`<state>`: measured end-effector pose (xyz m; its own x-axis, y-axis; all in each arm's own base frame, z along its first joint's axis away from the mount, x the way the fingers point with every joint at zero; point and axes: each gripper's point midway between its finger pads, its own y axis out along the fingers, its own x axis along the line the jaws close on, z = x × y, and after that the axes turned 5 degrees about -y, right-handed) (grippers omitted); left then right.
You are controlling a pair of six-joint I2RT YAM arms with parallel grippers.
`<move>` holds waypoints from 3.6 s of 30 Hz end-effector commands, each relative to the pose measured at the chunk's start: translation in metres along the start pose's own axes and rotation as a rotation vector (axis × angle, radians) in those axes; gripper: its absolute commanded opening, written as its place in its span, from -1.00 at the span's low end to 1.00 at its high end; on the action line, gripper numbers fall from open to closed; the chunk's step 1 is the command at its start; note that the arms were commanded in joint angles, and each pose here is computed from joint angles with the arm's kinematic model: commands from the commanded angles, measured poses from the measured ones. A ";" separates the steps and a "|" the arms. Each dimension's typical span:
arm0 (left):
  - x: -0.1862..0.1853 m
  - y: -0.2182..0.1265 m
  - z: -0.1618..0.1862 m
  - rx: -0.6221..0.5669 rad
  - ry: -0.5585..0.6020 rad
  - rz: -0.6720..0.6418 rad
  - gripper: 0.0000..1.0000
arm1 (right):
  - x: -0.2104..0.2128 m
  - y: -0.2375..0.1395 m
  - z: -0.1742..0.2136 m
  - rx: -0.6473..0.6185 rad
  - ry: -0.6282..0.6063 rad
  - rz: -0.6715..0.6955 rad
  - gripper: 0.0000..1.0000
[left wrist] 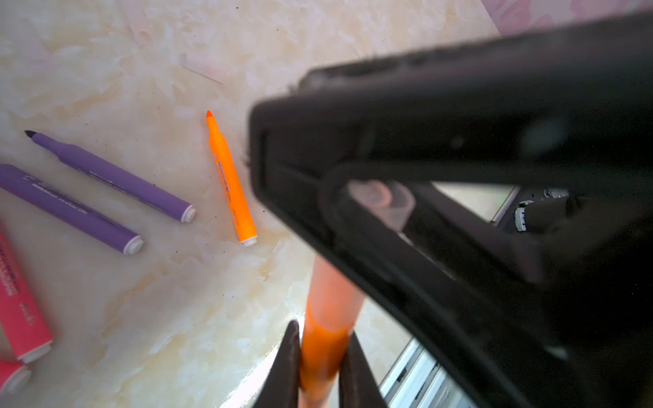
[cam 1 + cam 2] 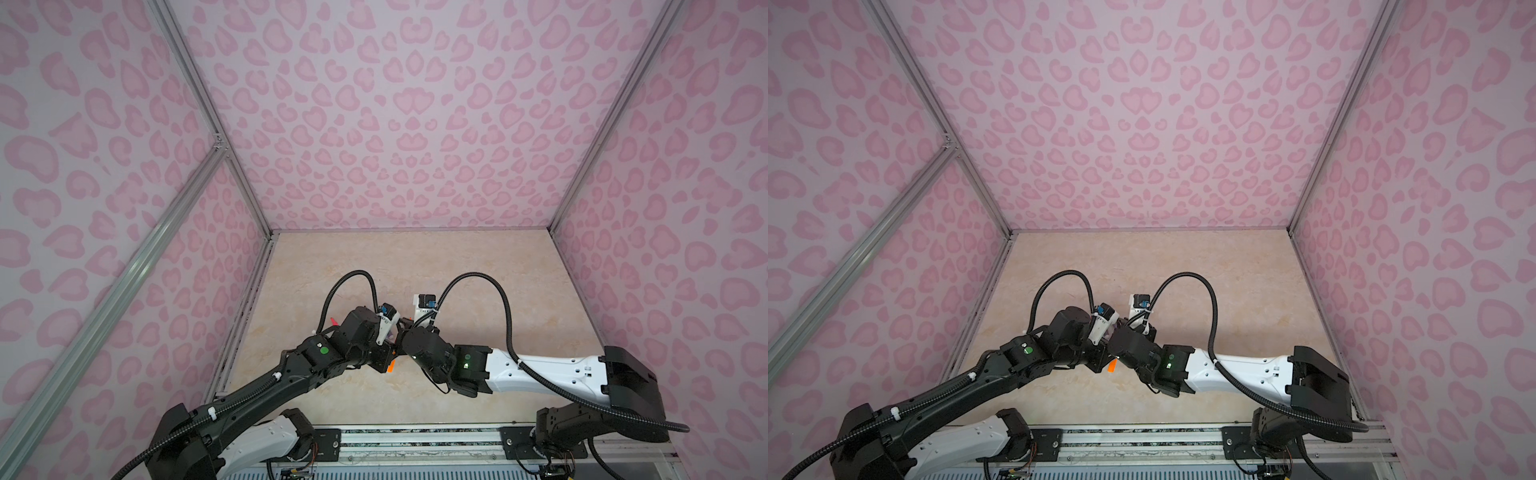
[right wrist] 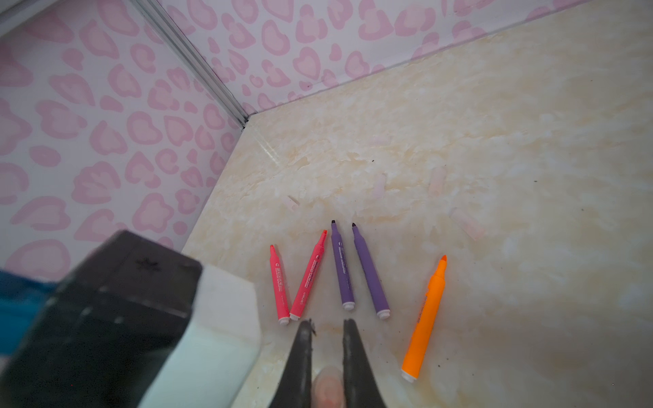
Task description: Insert the pens into the pen caps
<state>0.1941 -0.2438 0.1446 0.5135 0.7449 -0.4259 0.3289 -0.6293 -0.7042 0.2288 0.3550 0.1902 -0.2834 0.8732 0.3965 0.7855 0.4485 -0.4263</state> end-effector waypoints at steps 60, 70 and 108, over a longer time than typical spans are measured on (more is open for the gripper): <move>-0.022 0.247 -0.075 0.231 -0.408 -0.178 -0.94 | -0.247 -0.091 -0.133 -0.268 0.148 0.363 0.56; -0.041 0.262 -0.066 0.275 -0.367 -0.129 -0.68 | -0.248 -0.088 -0.131 -0.256 0.157 0.368 0.60; 0.055 0.054 -0.024 -0.052 0.086 -0.496 0.22 | -0.182 -0.043 -0.116 -0.113 -0.009 0.180 0.56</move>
<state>0.2671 -0.2394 0.1214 0.3180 0.9481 0.0027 0.6503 -0.2160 -0.7283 0.3095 0.1525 0.2285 -0.1374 0.9257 0.3525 0.8716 0.2821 -0.4008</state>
